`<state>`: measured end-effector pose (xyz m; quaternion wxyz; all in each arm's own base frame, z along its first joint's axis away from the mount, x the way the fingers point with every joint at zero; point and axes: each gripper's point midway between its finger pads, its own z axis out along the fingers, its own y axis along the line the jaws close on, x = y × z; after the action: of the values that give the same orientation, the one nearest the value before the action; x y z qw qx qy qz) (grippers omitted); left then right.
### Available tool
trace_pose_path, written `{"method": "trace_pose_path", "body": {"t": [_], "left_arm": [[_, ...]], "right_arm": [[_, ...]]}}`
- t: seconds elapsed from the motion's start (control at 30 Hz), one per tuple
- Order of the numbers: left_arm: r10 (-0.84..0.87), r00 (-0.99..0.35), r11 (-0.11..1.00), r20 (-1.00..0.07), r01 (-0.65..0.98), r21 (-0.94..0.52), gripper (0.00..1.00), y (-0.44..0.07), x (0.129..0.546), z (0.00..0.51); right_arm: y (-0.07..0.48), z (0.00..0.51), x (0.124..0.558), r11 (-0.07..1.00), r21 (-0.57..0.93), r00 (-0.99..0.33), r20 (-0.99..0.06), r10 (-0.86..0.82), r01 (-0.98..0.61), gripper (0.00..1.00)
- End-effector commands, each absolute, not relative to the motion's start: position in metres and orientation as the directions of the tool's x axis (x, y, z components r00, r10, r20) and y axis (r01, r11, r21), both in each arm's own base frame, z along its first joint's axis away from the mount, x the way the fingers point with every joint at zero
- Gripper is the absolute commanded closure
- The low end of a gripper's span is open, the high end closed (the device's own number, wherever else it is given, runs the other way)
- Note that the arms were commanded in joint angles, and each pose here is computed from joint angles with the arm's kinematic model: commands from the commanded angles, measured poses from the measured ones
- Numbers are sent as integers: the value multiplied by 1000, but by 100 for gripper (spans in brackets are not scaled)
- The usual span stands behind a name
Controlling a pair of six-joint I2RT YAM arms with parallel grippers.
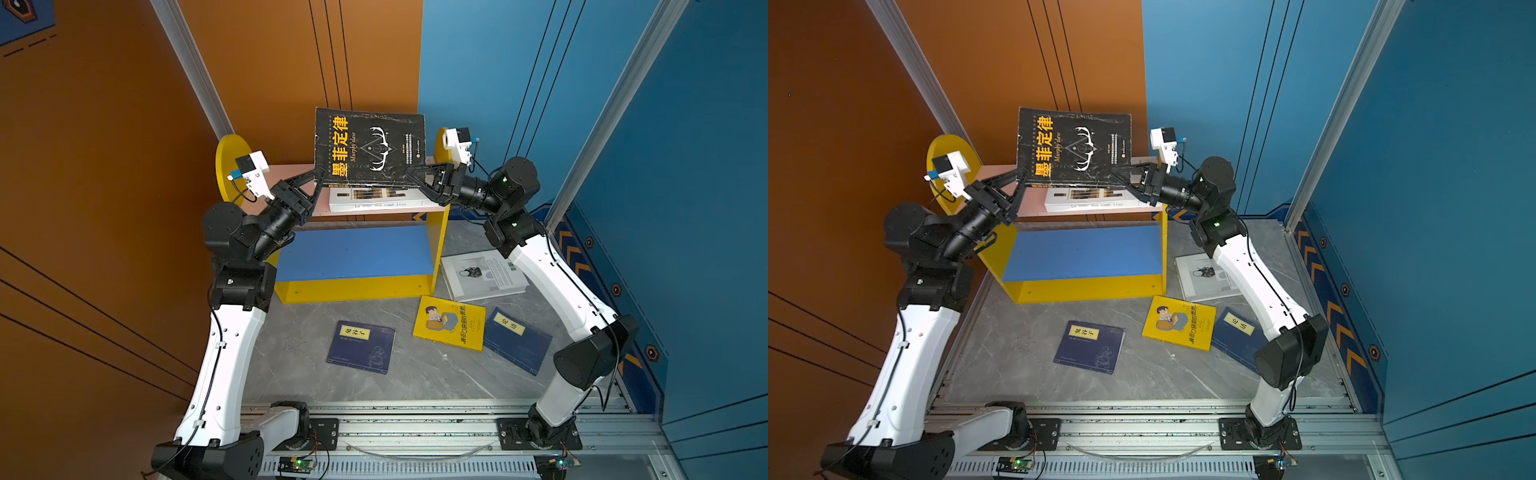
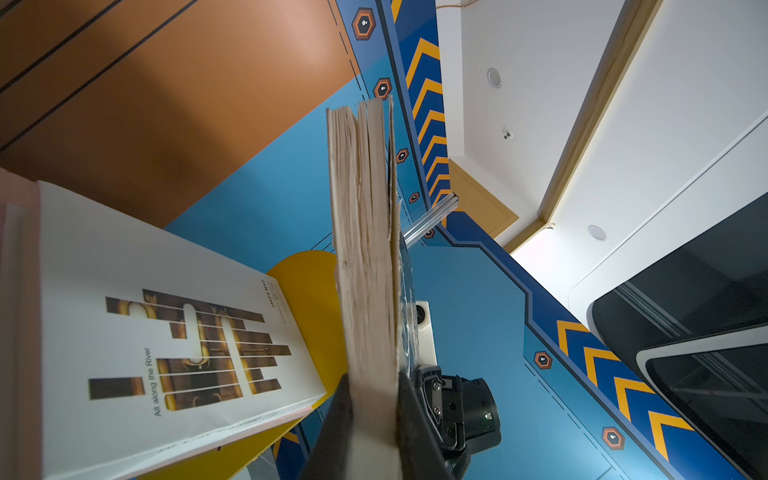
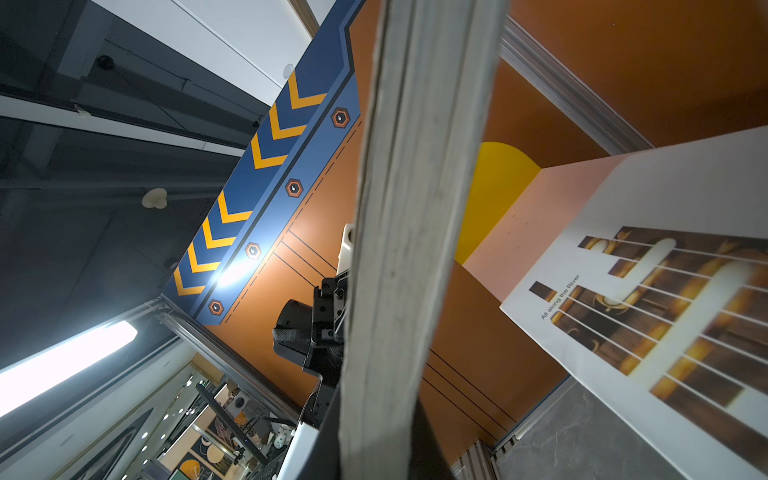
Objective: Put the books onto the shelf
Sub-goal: 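Lower the black book onto the white book with both grippers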
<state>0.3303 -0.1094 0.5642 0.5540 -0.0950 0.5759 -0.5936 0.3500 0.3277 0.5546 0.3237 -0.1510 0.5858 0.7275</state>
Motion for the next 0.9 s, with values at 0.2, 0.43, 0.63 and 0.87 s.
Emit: {"method": "trace_pose_path", "body": {"t": [0.2,0.43,0.63,0.87], "left_arm": [[-777,-332,265,-535,598,-756,100,-117,330,570],[-789,-305,265,-534,616,-742,100,-113,324,578],[-788,-294,265,-541,630,-730,100,-104,310,579],[-817,-292,251,-496,595,-764,100,-83,297,565]], "right_arm": [[320,577,355,-69,700,-666,-639,384,-711,66],[317,571,358,2,698,-641,-658,396,-716,56],[305,560,363,142,688,-583,-692,426,-712,40],[287,562,361,215,656,-506,-716,480,-723,34]]}}
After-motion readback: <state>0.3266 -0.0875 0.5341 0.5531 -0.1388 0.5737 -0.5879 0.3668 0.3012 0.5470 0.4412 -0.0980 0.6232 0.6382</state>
